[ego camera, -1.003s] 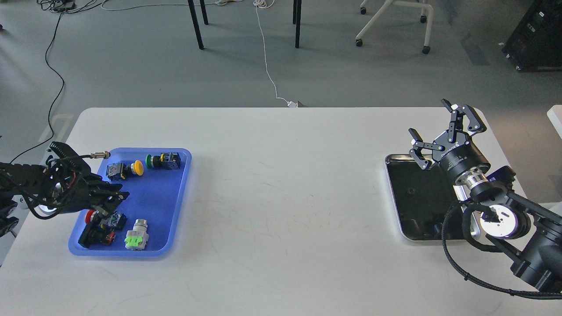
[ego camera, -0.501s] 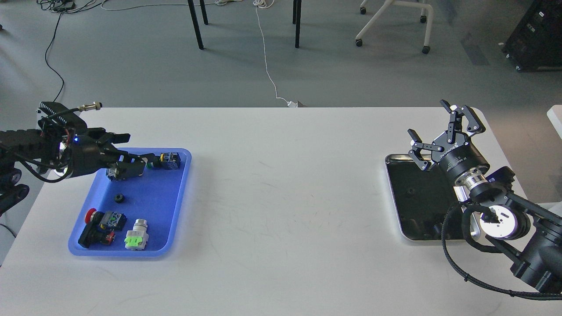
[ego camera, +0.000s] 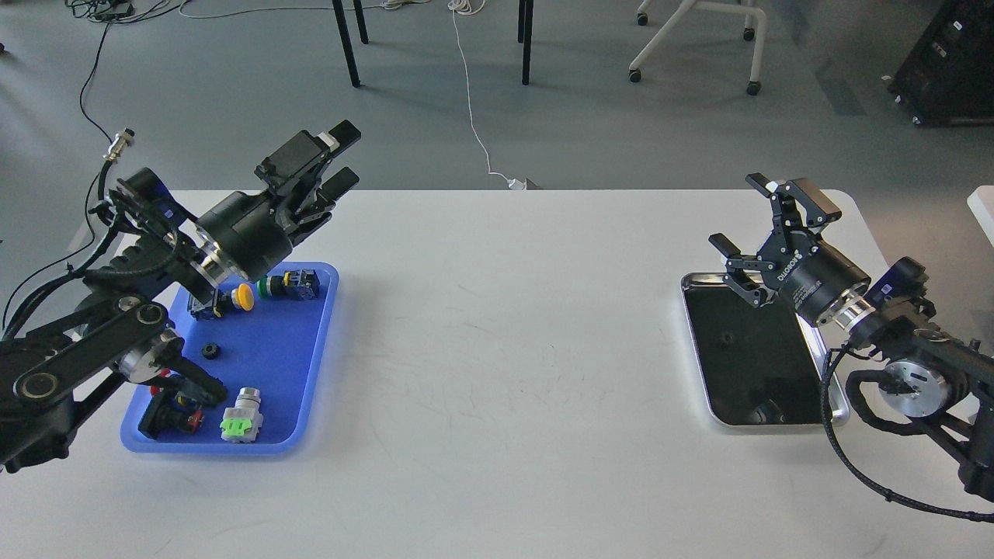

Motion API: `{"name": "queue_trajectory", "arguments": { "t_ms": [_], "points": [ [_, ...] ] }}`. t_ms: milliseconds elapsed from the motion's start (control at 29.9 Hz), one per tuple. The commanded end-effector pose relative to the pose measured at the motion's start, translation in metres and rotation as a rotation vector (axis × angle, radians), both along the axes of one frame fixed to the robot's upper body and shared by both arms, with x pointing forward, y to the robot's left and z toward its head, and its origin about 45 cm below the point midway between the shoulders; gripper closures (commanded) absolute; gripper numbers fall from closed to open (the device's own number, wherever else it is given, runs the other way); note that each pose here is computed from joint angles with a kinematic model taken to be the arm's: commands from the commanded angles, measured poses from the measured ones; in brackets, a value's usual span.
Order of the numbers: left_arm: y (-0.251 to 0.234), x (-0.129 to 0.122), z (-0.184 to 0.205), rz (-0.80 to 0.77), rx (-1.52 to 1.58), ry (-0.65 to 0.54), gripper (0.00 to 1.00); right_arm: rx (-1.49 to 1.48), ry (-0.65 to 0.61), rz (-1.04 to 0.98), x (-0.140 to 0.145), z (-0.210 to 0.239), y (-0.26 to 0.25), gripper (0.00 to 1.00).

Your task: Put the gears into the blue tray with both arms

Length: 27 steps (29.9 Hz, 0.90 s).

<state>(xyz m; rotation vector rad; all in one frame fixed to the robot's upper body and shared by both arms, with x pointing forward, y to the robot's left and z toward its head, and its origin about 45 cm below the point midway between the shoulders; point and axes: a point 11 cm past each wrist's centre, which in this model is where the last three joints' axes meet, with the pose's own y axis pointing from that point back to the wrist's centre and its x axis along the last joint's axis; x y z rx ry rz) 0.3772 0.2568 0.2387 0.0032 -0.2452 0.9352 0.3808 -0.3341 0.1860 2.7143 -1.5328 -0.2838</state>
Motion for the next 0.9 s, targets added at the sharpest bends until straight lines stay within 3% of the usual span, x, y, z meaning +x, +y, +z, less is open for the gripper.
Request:
{"name": "queue_trajectory", "arguments": {
  "t_ms": [0,201,468,869],
  "points": [
    [-0.007,-0.007,-0.013,0.047,-0.116,0.029,0.02,-0.263,-0.057,0.165,0.001,0.021,-0.004,0.03],
    [-0.007,-0.006,-0.011,0.113,-0.259,0.025,0.02,-0.808,-0.155,0.512,-0.002,0.052,-0.009,0.02],
    [-0.014,-0.007,-0.013,0.115,-0.293,0.032,0.02,-1.481,-0.173,0.979,-0.013,0.037,-0.039,0.02],
    [-0.012,-0.009,-0.017,0.118,-0.29,0.041,0.02,-1.672,-0.241,1.17,0.011,-0.011,-0.01,0.07]
  ]
}}
